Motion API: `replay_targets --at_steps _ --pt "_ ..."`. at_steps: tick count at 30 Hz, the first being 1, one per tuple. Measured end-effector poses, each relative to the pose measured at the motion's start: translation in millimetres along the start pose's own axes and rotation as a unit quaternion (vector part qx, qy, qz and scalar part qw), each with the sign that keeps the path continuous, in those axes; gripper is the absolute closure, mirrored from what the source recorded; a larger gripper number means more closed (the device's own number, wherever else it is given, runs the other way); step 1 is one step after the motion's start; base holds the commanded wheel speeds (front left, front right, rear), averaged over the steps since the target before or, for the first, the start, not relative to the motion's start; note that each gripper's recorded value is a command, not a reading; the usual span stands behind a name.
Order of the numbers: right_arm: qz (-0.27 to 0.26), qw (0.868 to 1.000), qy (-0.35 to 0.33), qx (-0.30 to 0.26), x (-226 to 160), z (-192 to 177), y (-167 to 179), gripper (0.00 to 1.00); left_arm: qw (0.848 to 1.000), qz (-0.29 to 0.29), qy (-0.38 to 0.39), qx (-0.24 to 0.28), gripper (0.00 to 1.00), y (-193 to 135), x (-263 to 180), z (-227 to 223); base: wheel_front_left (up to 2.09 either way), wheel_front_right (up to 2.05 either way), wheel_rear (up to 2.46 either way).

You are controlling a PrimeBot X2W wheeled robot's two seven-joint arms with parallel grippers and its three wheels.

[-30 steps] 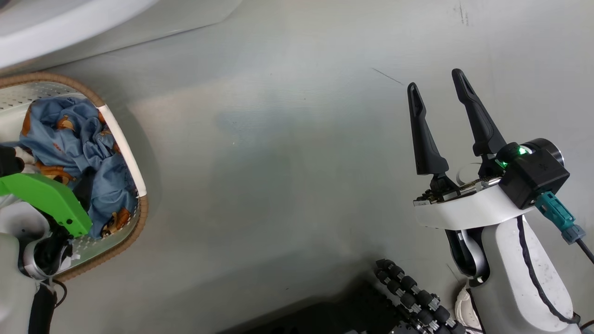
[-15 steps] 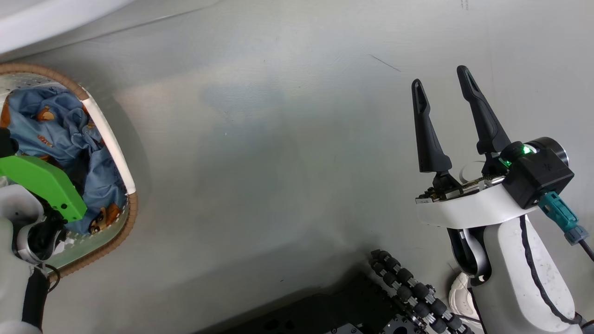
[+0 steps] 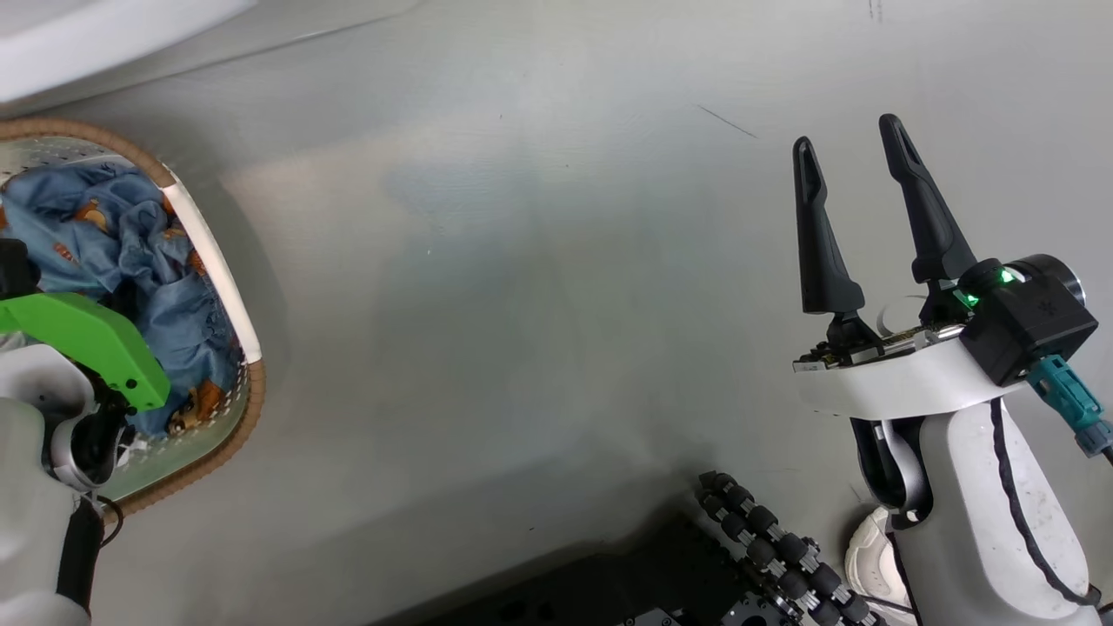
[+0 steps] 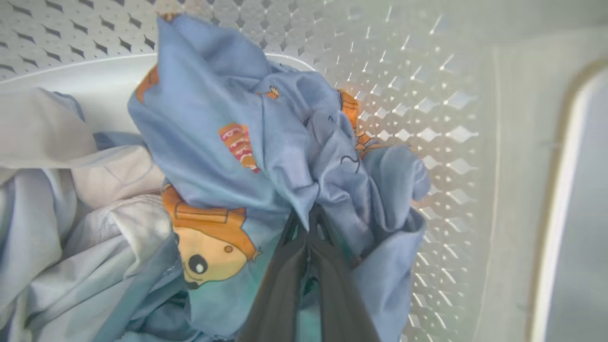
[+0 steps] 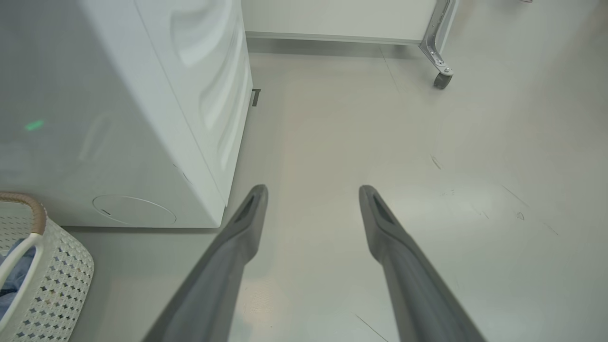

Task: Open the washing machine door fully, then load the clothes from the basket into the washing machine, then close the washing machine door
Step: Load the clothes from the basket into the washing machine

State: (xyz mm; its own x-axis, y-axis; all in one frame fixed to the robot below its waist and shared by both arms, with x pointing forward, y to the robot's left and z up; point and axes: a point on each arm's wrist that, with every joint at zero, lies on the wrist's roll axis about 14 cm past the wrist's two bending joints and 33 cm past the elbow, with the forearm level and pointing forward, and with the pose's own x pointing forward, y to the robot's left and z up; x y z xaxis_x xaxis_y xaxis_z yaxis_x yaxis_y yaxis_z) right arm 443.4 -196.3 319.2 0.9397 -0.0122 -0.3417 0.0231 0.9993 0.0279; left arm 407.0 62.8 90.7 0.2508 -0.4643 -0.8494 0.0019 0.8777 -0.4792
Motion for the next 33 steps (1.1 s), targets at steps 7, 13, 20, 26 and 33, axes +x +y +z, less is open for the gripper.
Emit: replay_targets --at_steps 7,13,20,26,33 --pt "0.002 0.999 -0.034 -0.006 7.4 23.1 -0.8 0.00 0.998 -0.012 -0.066 0.000 1.00 -19.8 -12.9 20.3 0.00 0.00 0.00" --pt "0.012 0.998 -0.064 -0.011 9.6 45.1 5.6 0.00 0.991 -0.002 -0.136 -0.013 1.00 -23.3 -39.6 40.5 0.00 0.00 0.00" --pt "0.026 0.995 -0.099 -0.008 8.5 71.3 14.0 0.00 0.976 0.003 -0.214 -0.029 1.00 -31.1 -80.4 54.0 0.00 0.00 0.00" --pt "0.037 0.991 -0.130 -0.006 4.4 96.0 18.4 0.00 0.955 0.007 -0.295 -0.037 1.00 -36.0 -123.8 71.6 0.00 0.00 0.00" --pt "0.046 0.988 -0.148 -0.001 -12.6 112.1 23.8 0.00 0.930 0.005 -0.367 -0.029 1.00 -46.6 -173.2 78.7 0.00 0.00 0.00"
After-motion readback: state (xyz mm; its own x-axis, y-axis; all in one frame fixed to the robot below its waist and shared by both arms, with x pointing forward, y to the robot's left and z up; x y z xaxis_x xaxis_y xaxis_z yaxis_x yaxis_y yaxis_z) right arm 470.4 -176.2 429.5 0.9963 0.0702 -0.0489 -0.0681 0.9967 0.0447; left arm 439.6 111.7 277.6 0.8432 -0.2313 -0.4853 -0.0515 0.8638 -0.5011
